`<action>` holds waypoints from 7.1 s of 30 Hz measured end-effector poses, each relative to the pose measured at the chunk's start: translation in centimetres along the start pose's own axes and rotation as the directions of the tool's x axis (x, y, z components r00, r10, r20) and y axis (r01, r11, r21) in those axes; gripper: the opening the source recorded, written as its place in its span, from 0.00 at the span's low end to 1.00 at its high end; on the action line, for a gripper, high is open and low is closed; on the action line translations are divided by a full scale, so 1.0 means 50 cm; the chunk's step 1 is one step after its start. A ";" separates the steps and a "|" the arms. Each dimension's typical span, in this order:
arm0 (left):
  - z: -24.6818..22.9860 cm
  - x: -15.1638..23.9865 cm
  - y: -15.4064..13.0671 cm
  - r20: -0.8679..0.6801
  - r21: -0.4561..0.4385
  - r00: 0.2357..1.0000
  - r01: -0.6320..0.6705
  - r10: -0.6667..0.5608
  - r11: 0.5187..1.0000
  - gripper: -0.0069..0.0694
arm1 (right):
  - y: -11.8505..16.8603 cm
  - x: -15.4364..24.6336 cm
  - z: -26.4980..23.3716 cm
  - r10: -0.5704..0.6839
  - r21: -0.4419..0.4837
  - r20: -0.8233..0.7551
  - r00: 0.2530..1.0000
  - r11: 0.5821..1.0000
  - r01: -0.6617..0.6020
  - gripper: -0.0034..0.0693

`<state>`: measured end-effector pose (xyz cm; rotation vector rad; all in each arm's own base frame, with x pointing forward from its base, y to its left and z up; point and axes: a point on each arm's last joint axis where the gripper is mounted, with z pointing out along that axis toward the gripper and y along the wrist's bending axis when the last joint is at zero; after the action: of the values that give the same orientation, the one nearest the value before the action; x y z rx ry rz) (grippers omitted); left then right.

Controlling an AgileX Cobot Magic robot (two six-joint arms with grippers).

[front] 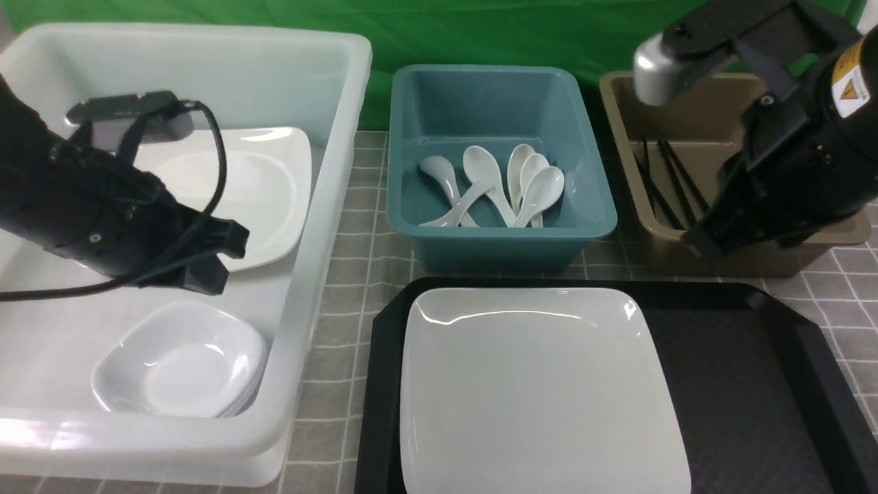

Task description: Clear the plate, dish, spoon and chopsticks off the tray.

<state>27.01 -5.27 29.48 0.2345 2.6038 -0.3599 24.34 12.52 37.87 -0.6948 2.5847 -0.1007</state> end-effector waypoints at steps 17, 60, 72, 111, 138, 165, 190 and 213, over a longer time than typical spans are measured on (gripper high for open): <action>-0.083 0.121 -0.127 0.043 0.163 0.985 -0.171 0.167 0.972 0.09 | -0.019 0.227 0.284 0.452 -0.344 -0.253 0.856 0.785 -0.516 0.29; -0.191 0.146 -0.080 0.343 -0.064 0.939 -0.006 0.027 0.998 0.09 | -0.007 0.111 -0.027 0.531 -0.488 0.481 0.697 0.823 -0.290 0.12; -0.191 0.058 0.020 0.416 -0.106 0.885 0.276 -0.210 0.955 0.09 | 0.025 -0.202 -0.002 0.552 -0.585 0.508 0.662 0.785 -0.205 0.12; -0.190 0.059 0.087 0.383 -0.166 0.899 0.294 -0.213 0.941 0.09 | 0.326 -0.436 0.456 0.736 -0.744 0.377 0.563 0.602 -0.290 0.28; -0.185 0.067 0.077 0.306 -0.181 0.944 0.181 -0.119 0.967 0.09 | 0.128 -0.383 0.198 0.229 -0.514 0.379 0.897 0.858 -0.002 0.10; -0.151 0.105 -0.056 0.315 0.113 0.948 -0.076 0.037 0.991 0.09 | -0.053 0.391 -0.511 0.147 -0.076 0.896 0.419 0.981 -0.181 0.08; -0.301 0.376 -0.097 0.822 0.071 0.566 -0.214 0.064 0.974 0.09 | 0.003 0.521 -0.214 0.125 -0.115 0.992 0.031 0.968 -0.222 0.29; -0.279 0.377 -0.061 0.801 -0.175 0.547 -0.172 0.242 0.969 0.09 | 0.003 0.521 -0.213 0.127 -0.116 0.991 0.035 0.968 -0.224 0.35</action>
<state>3.77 -2.18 32.46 0.2646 1.6177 -0.2032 -0.52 -0.65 36.57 -0.1784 1.1655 0.3006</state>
